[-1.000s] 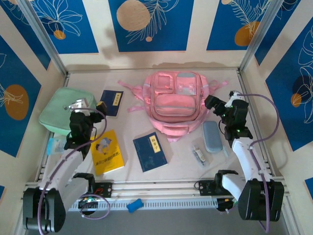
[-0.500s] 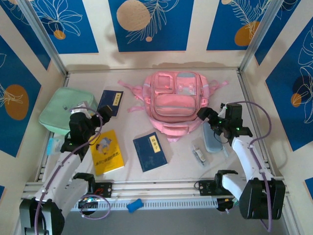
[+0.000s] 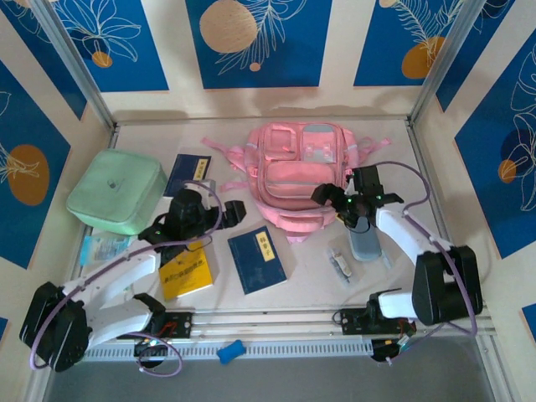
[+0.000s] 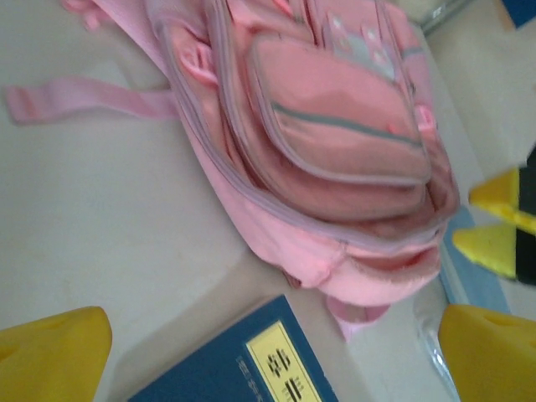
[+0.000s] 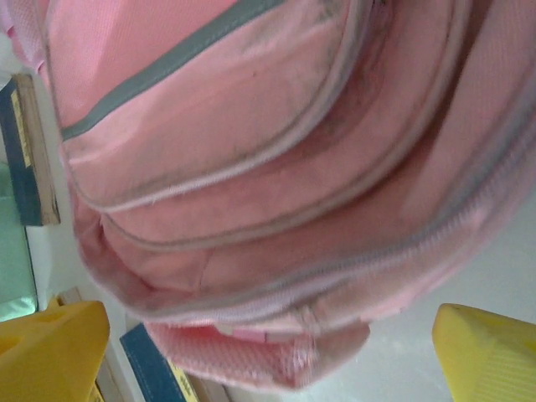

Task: Pack the student bag
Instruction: Rotate the student bag at the top-center of the table, then pick up the student bag from the top-center of the table.

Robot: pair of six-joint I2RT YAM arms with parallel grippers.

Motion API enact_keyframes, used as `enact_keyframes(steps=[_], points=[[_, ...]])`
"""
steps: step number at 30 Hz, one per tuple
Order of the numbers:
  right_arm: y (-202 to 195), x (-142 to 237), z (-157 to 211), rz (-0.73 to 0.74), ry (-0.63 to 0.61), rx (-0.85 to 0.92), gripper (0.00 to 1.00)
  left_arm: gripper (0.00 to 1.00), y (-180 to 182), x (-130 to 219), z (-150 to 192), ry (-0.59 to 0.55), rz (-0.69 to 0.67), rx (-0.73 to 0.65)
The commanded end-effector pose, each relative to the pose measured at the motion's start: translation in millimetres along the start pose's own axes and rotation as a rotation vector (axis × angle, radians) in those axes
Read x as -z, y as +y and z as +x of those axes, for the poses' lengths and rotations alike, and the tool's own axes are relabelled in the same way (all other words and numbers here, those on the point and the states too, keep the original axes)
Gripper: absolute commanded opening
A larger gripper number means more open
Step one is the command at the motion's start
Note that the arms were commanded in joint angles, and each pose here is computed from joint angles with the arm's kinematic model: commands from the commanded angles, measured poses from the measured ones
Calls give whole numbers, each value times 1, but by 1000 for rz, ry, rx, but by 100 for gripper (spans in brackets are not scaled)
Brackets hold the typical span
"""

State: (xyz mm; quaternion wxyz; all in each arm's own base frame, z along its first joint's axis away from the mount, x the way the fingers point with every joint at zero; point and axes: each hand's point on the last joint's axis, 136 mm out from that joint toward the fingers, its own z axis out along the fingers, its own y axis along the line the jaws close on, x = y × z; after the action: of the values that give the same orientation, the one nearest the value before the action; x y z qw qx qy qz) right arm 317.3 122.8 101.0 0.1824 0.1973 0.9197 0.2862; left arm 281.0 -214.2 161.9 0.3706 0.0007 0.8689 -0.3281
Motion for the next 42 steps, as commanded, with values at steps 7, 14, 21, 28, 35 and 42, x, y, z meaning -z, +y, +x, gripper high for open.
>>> enact_keyframes(steps=[7, 14, 21, 28, 35, 42], points=[[41, -52, -6, -2, 59, 81, 98, 99, -7, -12, -4, -25, -31, -8], [126, -85, 36, -118, 103, 220, 97, 99, 15, 1, -10, -52, -173, -11], [139, -42, 43, -124, 61, 298, 97, 99, 10, 7, -18, -61, -179, 3], [61, 6, -22, -36, -27, 152, 95, 99, -26, -28, -17, -4, -62, 13], [8, 5, -88, -9, -57, -4, 82, 99, -75, -72, -1, 58, 24, -27], [3, -38, -114, -36, 8, -45, 71, 99, -100, -115, 18, 117, 53, -41]])
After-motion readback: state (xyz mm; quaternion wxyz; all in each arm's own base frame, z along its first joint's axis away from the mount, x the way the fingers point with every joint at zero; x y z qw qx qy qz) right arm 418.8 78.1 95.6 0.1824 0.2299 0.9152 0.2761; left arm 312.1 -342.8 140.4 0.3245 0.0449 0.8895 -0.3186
